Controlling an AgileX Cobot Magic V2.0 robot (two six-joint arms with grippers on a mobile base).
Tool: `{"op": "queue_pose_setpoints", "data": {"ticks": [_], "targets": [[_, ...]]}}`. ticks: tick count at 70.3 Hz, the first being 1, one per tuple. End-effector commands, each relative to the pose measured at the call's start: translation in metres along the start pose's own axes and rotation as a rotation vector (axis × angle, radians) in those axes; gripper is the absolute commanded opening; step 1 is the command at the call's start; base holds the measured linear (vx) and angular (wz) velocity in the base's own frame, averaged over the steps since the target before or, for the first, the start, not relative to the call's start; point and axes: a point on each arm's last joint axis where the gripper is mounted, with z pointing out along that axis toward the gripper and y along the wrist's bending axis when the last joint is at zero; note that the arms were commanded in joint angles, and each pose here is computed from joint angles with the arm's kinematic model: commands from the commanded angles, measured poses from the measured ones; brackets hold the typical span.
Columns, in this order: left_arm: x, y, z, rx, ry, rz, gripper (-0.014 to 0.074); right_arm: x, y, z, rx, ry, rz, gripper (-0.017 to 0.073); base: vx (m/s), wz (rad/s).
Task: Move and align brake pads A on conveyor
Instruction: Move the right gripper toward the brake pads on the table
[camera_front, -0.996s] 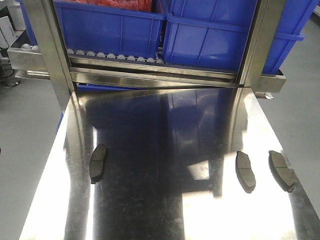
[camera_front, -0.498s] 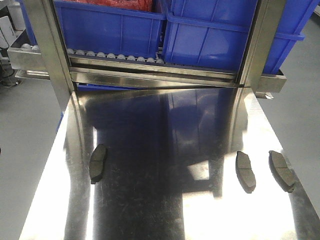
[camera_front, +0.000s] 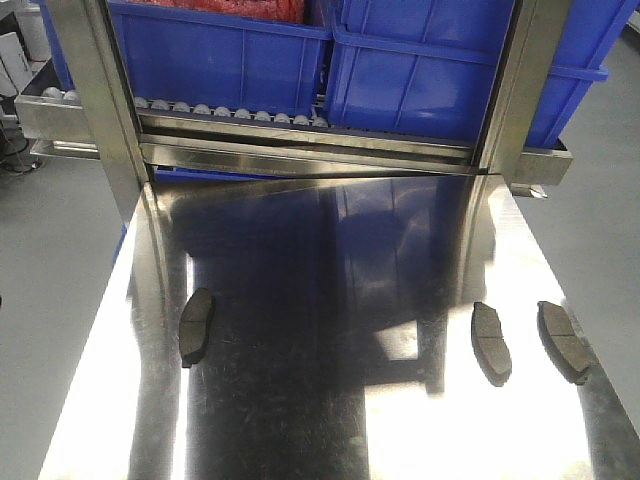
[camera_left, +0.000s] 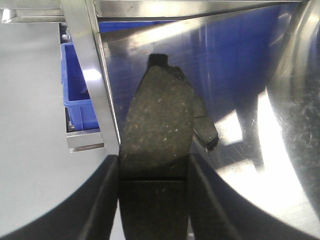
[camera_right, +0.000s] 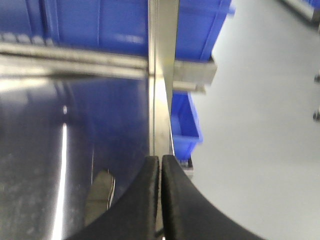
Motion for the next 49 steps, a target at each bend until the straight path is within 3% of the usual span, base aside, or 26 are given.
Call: {"op": "queue_pose_setpoints", "data": {"ticks": [1, 7, 15, 25, 33, 35, 49], "targets": [[-0.017, 0.000, -0.005, 0.000, -0.120, -0.012, 0.0146, -0.016, -0.001, 0.001, 0.006, -0.069, -0.027, 0.0103, 0.00, 0.00], [-0.017, 0.000, -0.005, 0.000, -0.120, -0.012, 0.0146, -0.017, -0.001, 0.002, 0.006, -0.074, -0.027, 0.0247, 0.00, 0.00], [-0.017, 0.000, -0.005, 0.000, -0.120, -0.012, 0.0146, -0.017, -0.001, 0.002, 0.006, -0.077, -0.027, 0.0524, 0.00, 0.00], [-0.017, 0.000, -0.005, 0.000, -0.120, -0.012, 0.0146, -0.018, 0.000, 0.002, 0.002, -0.088, -0.019, 0.0731, 0.00, 0.00], [-0.017, 0.000, -0.005, 0.000, -0.120, -0.012, 0.0146, -0.016, -0.001, 0.010, 0.007, -0.029, -0.012, 0.0721, 0.00, 0.00], [-0.017, 0.000, -0.005, 0.000, -0.120, -0.012, 0.0146, -0.017, -0.001, 0.014, 0.010, 0.005, 0.013, 0.0717, 0.00, 0.00], [-0.017, 0.000, -0.005, 0.000, -0.120, -0.012, 0.0146, -0.021, -0.003, 0.071, 0.036, 0.363, 0.020, 0.0688, 0.00, 0.00]]}}
